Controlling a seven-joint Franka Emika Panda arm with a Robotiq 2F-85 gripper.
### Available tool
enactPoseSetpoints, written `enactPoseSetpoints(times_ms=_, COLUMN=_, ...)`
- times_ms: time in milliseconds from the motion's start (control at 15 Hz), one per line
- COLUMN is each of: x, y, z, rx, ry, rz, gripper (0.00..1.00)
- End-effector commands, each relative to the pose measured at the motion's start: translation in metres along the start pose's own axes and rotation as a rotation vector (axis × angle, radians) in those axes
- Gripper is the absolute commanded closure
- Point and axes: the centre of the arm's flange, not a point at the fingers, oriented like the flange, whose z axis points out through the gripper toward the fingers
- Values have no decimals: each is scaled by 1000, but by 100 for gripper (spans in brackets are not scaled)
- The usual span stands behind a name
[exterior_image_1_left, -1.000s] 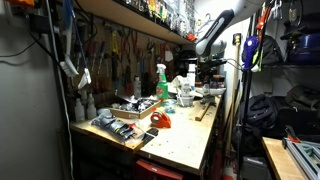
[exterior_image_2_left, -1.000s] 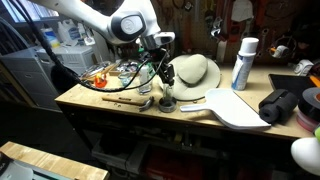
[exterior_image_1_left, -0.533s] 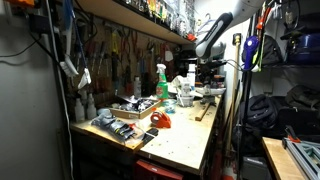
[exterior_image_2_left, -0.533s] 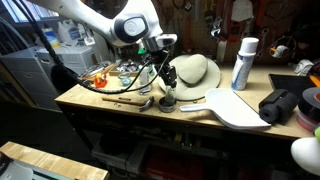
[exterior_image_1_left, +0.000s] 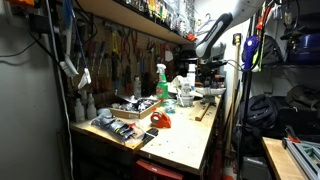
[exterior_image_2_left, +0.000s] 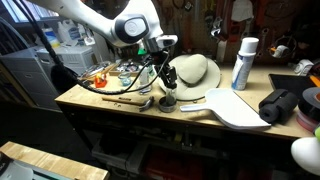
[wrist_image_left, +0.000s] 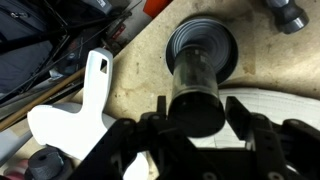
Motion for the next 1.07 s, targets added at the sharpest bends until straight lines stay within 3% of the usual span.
enactPoseSetpoints(times_ms=0, x=-1, y=1, z=-3, rx=-10, ry=-23, rz=2, gripper=5)
enactPoseSetpoints(times_ms=67, x=-1, y=1, z=-4, rx=-10, ry=-24, rz=3, gripper=1)
enactPoseSetpoints(times_ms=467, x=-3, y=6, z=-16, rx=-8, ry=-34, rz=-6, gripper=0)
enactPoseSetpoints(times_ms=667, x=-15, y=37, z=-50, rx=19, ry=-81, rz=-194, gripper=0)
enactPoseSetpoints(times_ms=933, x=-33, y=103, z=-98, rx=83, ry=-66, rz=-411, gripper=0)
enactPoseSetpoints(times_ms=1000, x=-16, y=68, z=-77, rx=40, ry=-63, rz=-321, gripper=0)
